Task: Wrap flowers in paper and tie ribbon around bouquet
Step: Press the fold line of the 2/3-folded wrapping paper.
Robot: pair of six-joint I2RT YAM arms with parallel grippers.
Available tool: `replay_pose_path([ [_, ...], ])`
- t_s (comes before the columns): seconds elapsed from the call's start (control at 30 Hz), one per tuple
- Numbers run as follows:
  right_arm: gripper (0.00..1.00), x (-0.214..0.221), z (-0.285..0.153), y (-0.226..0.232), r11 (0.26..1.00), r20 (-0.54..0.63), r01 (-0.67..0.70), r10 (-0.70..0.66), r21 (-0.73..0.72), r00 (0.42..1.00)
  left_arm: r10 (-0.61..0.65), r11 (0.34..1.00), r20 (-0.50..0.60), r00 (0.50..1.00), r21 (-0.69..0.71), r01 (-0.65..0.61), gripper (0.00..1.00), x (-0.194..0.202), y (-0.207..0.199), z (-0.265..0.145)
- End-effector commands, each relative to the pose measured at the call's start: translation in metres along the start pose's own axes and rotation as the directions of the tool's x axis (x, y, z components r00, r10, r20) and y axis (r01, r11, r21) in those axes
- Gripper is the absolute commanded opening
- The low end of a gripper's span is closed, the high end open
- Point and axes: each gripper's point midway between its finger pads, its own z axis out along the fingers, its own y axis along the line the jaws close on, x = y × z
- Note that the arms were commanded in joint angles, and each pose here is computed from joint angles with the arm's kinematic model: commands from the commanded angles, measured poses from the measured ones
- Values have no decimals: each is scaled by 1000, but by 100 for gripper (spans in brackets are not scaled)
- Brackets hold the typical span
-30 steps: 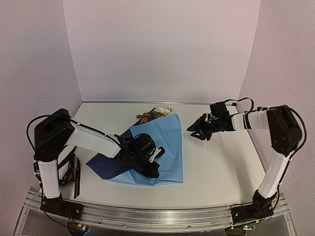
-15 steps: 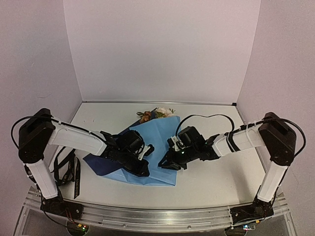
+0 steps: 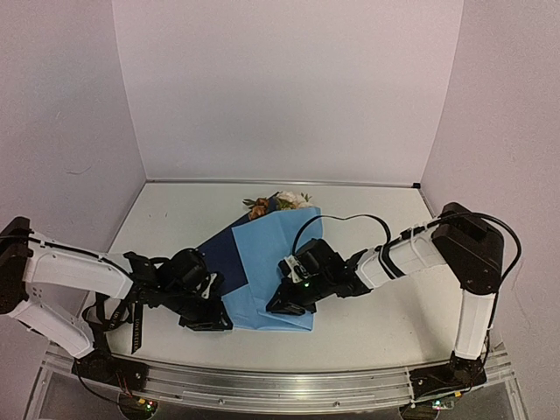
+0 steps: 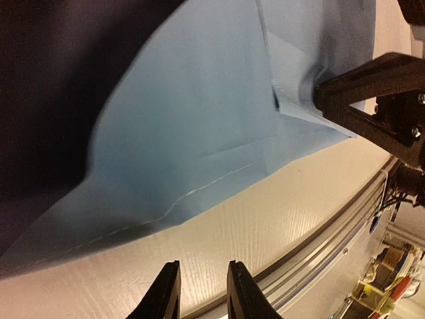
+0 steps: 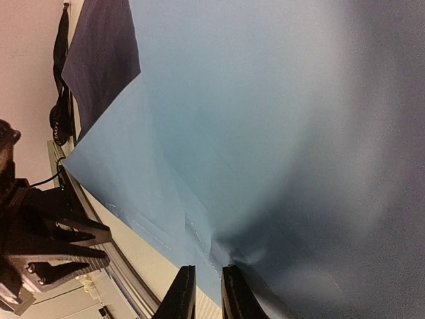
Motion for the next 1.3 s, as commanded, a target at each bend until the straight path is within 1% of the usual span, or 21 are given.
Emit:
replay_pose_path([
  [0.0,14,-2,8,8,1000,17,21,-21,-13,1000,-203,979,104,974,56,198,28,-8,5,-15],
  [0.03,14,-1,9,9,1000,16,22,-22,-13,1000,-202,978,122,972,76,193,29,-12,0,-17],
  [0.17,13,0,14,2,1000,21,19,-20,12,1000,-162,970,216,963,213,116,28,-42,-42,-36],
  [0.23,13,0,16,-5,999,31,15,-16,30,999,-126,973,244,961,218,72,28,-52,-52,-36],
  [0.33,13,-1,18,-12,999,53,7,-10,52,999,-96,973,227,969,228,43,27,-54,-57,-22],
  [0.43,13,0,19,-21,997,84,1,-8,82,996,-87,971,193,977,235,40,25,-49,-52,-3],
  [0.5,13,0,19,-25,994,115,2,-14,108,993,-82,971,185,979,236,37,24,-45,-46,6],
  [0.67,13,2,20,-34,986,173,9,-38,164,984,-83,983,217,973,179,44,25,-42,-21,14],
  [0.93,13,4,29,-38,986,170,-12,-17,166,985,-160,987,300,940,52,151,28,-38,28,8],
  [1.1,13,5,31,-37,987,158,-9,-16,159,987,-245,958,351,904,-54,281,28,-29,66,-1],
  [1.27,13,7,32,-37,987,147,-10,-14,158,989,-352,899,419,837,-98,427,30,-20,108,-19],
])
